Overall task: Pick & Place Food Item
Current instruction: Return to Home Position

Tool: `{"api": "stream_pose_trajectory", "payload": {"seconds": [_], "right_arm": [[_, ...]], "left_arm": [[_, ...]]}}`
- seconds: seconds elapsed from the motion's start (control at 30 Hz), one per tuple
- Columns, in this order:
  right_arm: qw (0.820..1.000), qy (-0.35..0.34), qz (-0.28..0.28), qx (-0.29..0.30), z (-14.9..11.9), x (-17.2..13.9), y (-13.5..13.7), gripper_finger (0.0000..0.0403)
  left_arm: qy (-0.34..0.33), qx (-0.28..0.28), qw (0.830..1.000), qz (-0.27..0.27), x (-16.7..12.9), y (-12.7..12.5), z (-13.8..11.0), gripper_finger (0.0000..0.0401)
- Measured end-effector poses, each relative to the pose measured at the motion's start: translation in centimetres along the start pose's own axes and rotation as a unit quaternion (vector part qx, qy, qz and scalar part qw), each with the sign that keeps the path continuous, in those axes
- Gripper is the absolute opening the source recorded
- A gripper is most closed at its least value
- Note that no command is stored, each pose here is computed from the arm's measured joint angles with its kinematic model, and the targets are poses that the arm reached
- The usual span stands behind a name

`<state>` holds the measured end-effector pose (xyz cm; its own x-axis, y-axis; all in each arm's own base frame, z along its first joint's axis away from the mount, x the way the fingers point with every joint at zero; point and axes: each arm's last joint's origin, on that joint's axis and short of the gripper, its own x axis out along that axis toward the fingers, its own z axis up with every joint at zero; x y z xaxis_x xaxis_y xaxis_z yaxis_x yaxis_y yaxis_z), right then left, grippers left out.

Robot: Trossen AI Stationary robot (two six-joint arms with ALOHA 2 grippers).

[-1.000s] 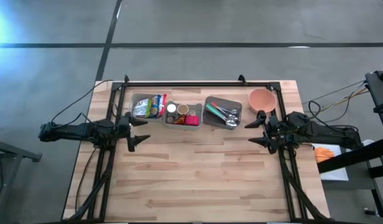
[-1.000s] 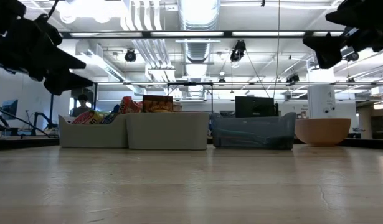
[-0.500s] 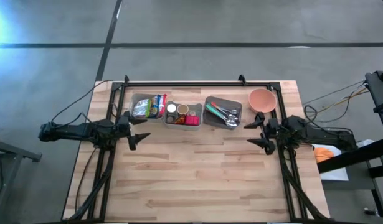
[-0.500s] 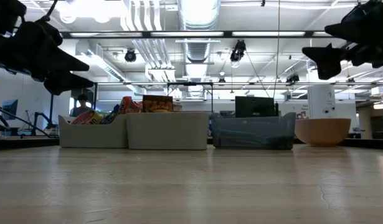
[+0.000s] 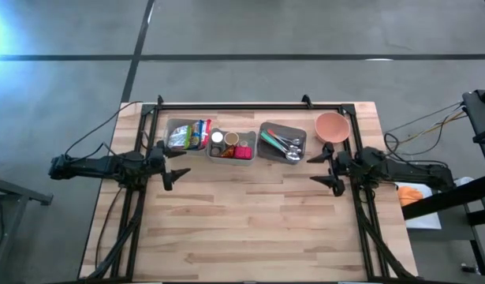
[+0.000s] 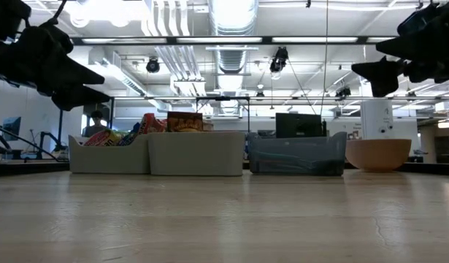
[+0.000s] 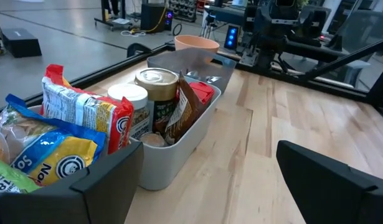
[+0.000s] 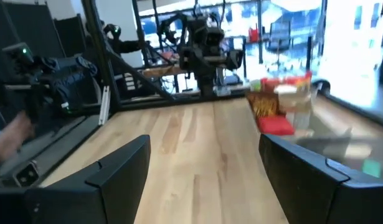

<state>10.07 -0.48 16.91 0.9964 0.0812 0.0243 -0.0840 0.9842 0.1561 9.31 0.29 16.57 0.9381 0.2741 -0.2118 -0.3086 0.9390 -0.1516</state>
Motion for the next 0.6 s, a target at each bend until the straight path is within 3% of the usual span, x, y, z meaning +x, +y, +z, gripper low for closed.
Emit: {"api": "stream_pose_trajectory", "payload": {"seconds": [0.2,0.6], "right_arm": [[0.997,0.021,-0.005,0.069,-0.36,0.26,-0.10,0.0297],[0.997,0.038,-0.008,0.061,-0.64,0.46,-0.18,0.0297]], "left_arm": [[0.000,-0.002,1.000,0.000,0.00,0.00,0.00,0.0370],[0.001,-0.003,1.000,0.000,0.00,0.00,-0.02,0.0369]]}}
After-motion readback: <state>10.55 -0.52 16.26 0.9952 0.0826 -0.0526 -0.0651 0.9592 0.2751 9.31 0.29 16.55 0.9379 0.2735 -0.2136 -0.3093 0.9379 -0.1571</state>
